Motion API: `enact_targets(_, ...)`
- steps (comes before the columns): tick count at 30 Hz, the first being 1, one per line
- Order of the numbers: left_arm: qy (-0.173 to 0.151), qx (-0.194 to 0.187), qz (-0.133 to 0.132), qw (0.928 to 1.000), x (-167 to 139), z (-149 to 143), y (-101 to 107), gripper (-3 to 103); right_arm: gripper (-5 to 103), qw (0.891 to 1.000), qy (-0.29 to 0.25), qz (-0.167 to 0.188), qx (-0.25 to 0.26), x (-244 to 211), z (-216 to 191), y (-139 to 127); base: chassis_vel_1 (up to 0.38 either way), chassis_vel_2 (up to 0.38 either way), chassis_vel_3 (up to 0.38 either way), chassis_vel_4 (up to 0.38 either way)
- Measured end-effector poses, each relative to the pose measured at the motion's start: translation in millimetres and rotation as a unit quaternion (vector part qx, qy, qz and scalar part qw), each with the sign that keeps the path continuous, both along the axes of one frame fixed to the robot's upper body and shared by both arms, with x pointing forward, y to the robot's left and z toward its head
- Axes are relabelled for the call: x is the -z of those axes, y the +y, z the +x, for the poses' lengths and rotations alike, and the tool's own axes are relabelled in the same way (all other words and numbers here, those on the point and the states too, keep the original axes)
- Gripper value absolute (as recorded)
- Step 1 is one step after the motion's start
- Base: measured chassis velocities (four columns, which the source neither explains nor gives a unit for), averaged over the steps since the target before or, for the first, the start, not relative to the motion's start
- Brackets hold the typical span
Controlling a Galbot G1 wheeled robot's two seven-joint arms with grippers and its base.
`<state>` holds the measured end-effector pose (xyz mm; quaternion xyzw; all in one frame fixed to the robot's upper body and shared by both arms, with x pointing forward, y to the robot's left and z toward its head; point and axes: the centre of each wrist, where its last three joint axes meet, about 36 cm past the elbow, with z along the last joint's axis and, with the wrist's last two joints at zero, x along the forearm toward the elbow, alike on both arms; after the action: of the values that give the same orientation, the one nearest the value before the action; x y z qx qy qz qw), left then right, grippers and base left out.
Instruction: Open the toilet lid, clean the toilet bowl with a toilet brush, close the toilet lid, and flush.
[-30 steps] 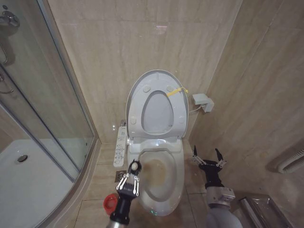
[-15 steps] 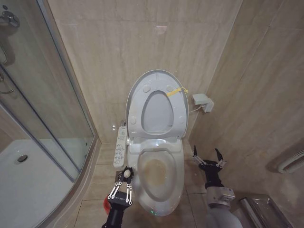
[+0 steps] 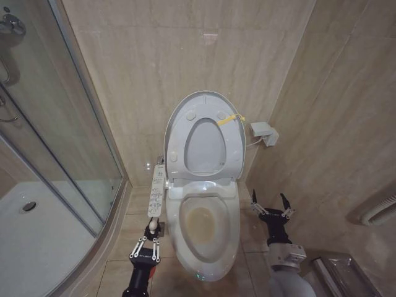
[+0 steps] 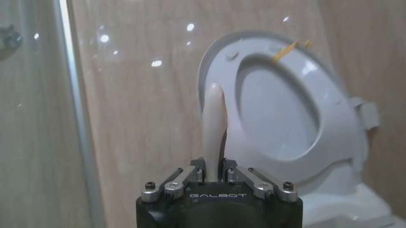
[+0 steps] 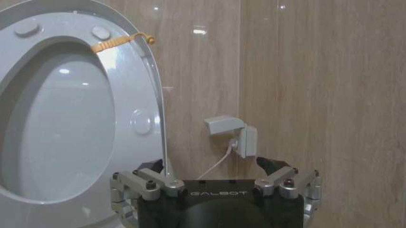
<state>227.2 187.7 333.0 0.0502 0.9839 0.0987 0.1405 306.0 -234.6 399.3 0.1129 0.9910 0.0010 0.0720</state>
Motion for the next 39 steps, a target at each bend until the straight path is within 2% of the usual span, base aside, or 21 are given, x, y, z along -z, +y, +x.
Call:
enact_targets(7, 0.027, -0.037, -0.004, 0.9989, 26, 17, 18, 16, 100, 1.0, 0.0, 0.0, 0.0, 0, 0, 0, 0.0, 0.0, 0.0, 0.0)
enact_targets(16, 0.049, -0.063, -0.015, 0.9967, 51, 30, 30, 16, 100, 1.0, 0.0, 0.0, 0.0, 0, 0, 0, 0.0, 0.0, 0.0, 0.0)
enact_targets(27, 0.078, -0.071, -0.025, 0.9941, 92, 24, 29, 16, 100, 1.0, 0.0, 0.0, 0.0, 0, 0, 0, 0.0, 0.0, 0.0, 0.0)
enact_targets(39, 0.111, -0.075, -0.038, 0.9903, 119, 22, 31, 16, 100, 1.0, 0.0, 0.0, 0.0, 0, 0, 0, 0.0, 0.0, 0.0, 0.0)
